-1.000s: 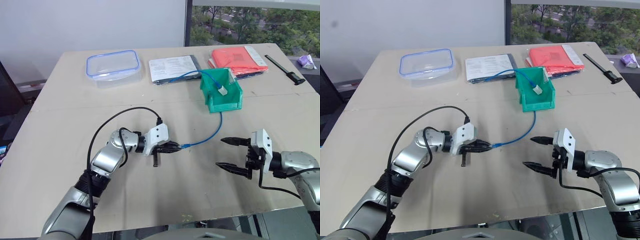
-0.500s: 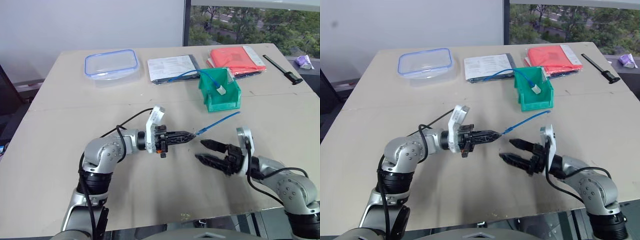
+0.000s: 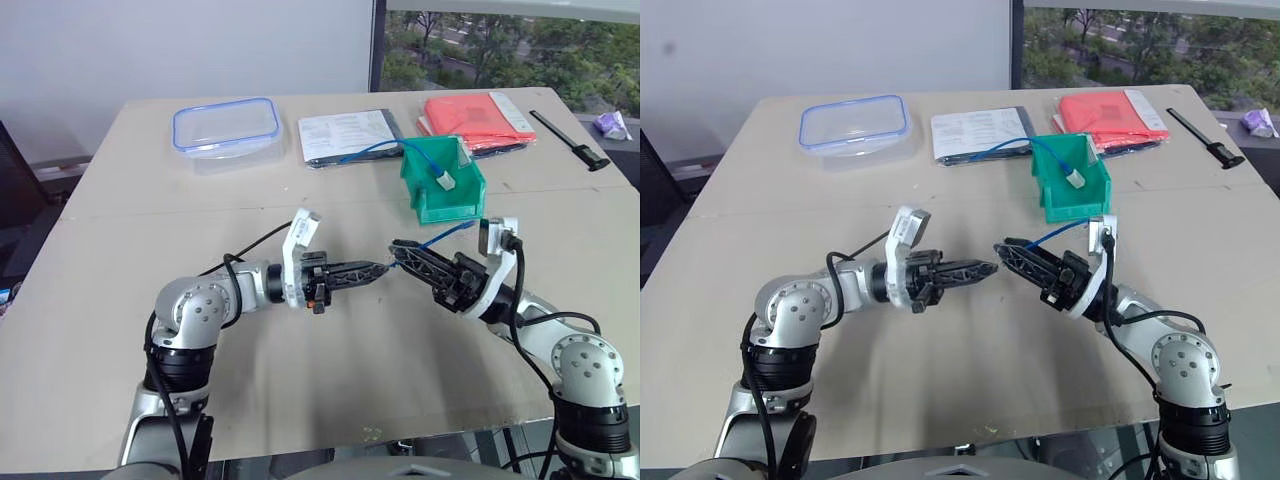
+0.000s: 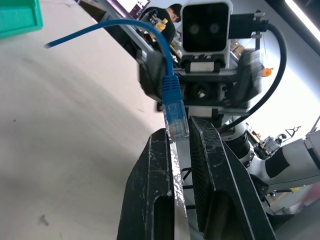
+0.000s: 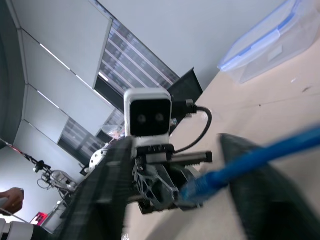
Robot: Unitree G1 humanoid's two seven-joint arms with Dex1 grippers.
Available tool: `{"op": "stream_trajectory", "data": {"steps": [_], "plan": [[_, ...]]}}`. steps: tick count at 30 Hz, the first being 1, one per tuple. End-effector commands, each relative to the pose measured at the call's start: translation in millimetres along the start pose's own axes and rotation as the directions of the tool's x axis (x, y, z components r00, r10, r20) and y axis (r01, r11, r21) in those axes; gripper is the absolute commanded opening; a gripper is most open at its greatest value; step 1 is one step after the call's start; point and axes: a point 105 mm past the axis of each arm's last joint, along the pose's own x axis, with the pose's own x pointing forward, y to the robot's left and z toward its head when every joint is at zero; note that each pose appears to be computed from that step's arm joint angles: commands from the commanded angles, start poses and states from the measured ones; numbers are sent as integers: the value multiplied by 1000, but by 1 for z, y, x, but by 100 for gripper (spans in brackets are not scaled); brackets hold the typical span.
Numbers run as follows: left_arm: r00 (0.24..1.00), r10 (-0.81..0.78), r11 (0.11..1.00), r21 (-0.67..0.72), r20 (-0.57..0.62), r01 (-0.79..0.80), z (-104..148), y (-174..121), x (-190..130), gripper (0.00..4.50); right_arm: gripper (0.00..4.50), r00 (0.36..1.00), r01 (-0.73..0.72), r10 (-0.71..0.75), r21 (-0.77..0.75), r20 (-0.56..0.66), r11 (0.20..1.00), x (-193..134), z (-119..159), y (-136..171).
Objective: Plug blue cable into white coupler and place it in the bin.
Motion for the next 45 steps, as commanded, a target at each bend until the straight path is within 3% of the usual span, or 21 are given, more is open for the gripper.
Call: {"op": "stream_trajectory", "data": {"steps": [1, 13, 17, 22, 28, 33, 37, 40, 43, 45], "plan": [[999, -10, 1000, 21, 39, 10, 10, -3, -1, 0, 110, 998, -56, 56, -22, -17, 998, 5, -1, 14], [998, -5, 1000, 14, 63, 4, 10, -2, 2, 0, 110, 998, -56, 56, -12, 6, 998, 9, 3, 13], [997, -3, 1000, 11, 75, 2, 11, -2, 2, 0, 2, 998, -54, 54, -12, 20, 998, 9, 6, 13], [997, 14, 1000, 24, 75, -16, 9, 0, 1, 0, 2, 998, -58, 58, -12, 15, 998, 9, 6, 13], [994, 59, 995, 74, 86, -66, 14, -2, 0, 275, 0, 999, -49, 50, -17, 20, 999, 8, 10, 10], [995, 30, 992, 121, 98, -42, 14, -39, -12, 275, 0, 999, -25, 27, -71, 22, 997, 1, 20, 2], [987, 157, 959, 234, 38, -162, -12, -70, -25, 275, 0, 1000, 11, -9, -109, 15, 994, -6, 30, -11], [949, 314, 882, 359, 38, -307, -18, -76, -39, 275, 0, 1000, 16, -15, -116, 12, 993, -8, 36, -18], [792, 542, 645, 465, 281, -606, 7, -63, -63, 275, 0, 1000, 23, -23, -123, 5, 992, -9, 40, -26], [661, 662, 480, 478, 353, -736, 2, -56, -81, 275, 0, 1000, 24, -25, -126, -8, 992, -9, 41, -30]]}}
